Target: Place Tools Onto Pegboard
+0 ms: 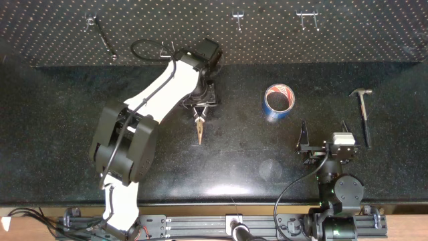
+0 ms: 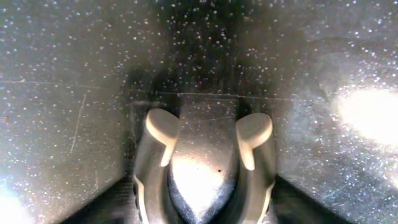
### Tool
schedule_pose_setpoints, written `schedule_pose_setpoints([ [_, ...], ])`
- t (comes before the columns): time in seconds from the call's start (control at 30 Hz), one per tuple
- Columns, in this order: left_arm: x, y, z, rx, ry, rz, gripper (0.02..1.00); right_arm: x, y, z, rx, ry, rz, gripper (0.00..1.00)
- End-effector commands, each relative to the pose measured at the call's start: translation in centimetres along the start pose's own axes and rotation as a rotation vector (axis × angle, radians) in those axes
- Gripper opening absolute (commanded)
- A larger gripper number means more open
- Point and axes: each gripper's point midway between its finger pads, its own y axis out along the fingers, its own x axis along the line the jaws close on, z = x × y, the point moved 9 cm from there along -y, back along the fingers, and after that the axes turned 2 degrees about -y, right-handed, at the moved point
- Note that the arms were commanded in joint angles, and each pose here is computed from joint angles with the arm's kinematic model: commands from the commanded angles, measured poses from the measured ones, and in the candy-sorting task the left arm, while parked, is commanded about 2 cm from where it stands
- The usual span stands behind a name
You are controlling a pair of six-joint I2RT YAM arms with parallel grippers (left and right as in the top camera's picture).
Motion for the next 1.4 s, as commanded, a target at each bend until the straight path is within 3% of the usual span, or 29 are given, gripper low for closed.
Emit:
schedule_pose_setpoints([
  [0.03, 0.3, 2.6, 0.7, 0.059, 0.000, -0.031, 0.386, 0.0, 0.0, 0.1, 0.000, -0.008, 0.000, 0.974],
  [0.1, 0.3, 2.7, 0.7, 0.057, 0.000, -0.029, 0.334, 0.0, 0.0, 0.1, 0.000, -0.008, 0.000, 0.974],
  [0.13, 0.3, 2.7, 0.7, 0.057, 0.000, -0.029, 0.218, 0.0, 0.0, 0.1, 0.000, -0.008, 0.000, 0.976],
  [0.23, 0.3, 2.7, 0.7, 0.057, 0.000, -0.029, 0.029, 0.0, 0.0, 0.1, 0.000, -0.008, 0.000, 0.976],
  [0.47, 0.1, 1.8, 0.8, 0.051, 0.001, -0.006, 0.029, 0.0, 0.0, 0.1, 0.000, -0.008, 0.000, 0.972],
  [0.63, 0.5, -7.1, 1.1, -0.158, 0.006, 0.091, 0.029, 0.0, 0.0, 0.1, 0.000, -0.008, 0.000, 0.976],
  [0.83, 1.4, -10.9, 2.2, -0.233, 0.005, 0.104, 0.027, 0.0, 0.0, 0.1, 0.000, -0.008, 0.000, 0.976],
  [1.0, 2.3, -17.2, 3.9, -0.599, 0.006, -0.086, 0.029, 0.0, 0.0, 0.1, 0.000, -0.008, 0.000, 0.976],
  [1.07, 4.0, -19.6, 4.6, -0.761, -0.059, -0.021, 0.029, 0.0, 0.0, 0.1, 0.000, -0.008, 0.000, 0.976],
  [1.17, 7.5, -18.8, 5.1, -0.938, -0.176, 0.080, 0.029, 0.0, 0.0, 0.1, 0.000, -0.008, 0.000, 0.976],
  [1.23, 8.4, -18.3, 4.9, -1.014, -0.120, 0.070, 0.029, 0.0, 0.0, 0.1, 0.000, -0.008, 0.000, 0.976],
  [1.3, 8.1, -19.3, 3.9, -1.113, 0.021, 0.000, 0.029, 0.0, 0.0, 0.1, 0.000, -0.008, 0.000, 0.976],
  [1.4, 7.8, -20.7, 2.6, -1.245, 0.043, -0.061, 0.029, 0.0, 0.0, 0.1, 0.000, -0.008, 0.000, 0.976],
])
